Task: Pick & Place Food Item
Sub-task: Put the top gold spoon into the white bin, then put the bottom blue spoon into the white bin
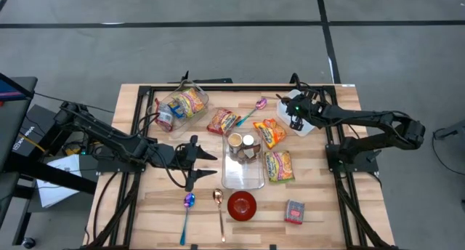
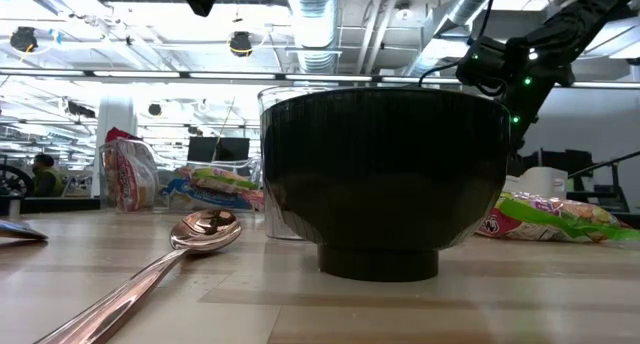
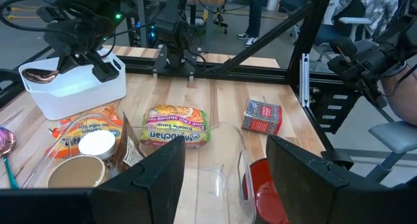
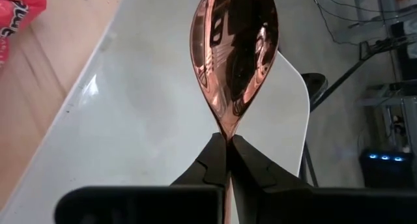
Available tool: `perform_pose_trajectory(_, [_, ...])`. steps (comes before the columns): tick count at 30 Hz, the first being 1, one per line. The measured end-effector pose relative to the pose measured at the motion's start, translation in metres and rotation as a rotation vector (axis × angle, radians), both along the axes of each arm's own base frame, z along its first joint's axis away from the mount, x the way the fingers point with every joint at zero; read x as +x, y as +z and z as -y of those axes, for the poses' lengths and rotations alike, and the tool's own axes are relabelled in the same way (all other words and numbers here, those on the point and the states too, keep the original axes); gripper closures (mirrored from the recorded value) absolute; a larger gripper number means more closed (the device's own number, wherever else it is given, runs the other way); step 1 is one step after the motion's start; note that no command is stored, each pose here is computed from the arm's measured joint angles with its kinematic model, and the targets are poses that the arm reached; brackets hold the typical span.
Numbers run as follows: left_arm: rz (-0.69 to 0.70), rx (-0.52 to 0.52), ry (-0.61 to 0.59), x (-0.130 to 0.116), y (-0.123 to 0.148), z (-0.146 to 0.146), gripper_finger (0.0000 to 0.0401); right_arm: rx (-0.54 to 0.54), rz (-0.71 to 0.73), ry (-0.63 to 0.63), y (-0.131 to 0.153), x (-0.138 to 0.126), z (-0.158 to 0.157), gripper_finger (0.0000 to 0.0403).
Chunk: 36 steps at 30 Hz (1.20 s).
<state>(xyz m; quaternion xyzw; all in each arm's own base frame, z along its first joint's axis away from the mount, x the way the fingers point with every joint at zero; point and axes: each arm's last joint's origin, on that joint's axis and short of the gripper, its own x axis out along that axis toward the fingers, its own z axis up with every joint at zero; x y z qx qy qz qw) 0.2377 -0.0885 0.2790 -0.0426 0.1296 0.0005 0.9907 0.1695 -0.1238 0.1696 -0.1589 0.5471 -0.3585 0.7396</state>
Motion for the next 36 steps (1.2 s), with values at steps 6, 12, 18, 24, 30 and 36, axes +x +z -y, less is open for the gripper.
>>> perform_pose_trajectory(6, [0.000,0.000,0.000,0.0000,0.0000,0.0000,0.0192,0.004,0.012,-0.013,-0.0001,0.0000,-0.0001,0.0375])
perform_pose_trajectory(12, [0.000,0.000,0.000,0.0000,0.0000,0.0000,0.0192,0.007,0.026,-0.023,-0.0001,0.0003,-0.0007,0.0349])
perform_pose_trajectory(18, [0.000,0.000,0.000,0.0000,0.0000,0.0000,0.0192,0.006,0.028,-0.017,0.0001,0.0013,-0.0016,0.0346])
perform_pose_trajectory(24, [0.000,0.000,0.000,0.0000,0.0000,0.0000,0.0192,0.004,0.031,-0.017,0.0003,0.0015,-0.0014,0.0345])
perform_pose_trajectory(30, [0.000,0.000,0.000,0.0000,0.0000,0.0000,0.0192,0.003,0.033,-0.017,0.0004,0.0016,-0.0013,0.0345])
perform_pose_trajectory(36, [0.000,0.000,0.000,0.0000,0.0000,0.0000,0.0192,-0.021,0.054,-0.016,0.0031,0.0039,0.0003,0.0345])
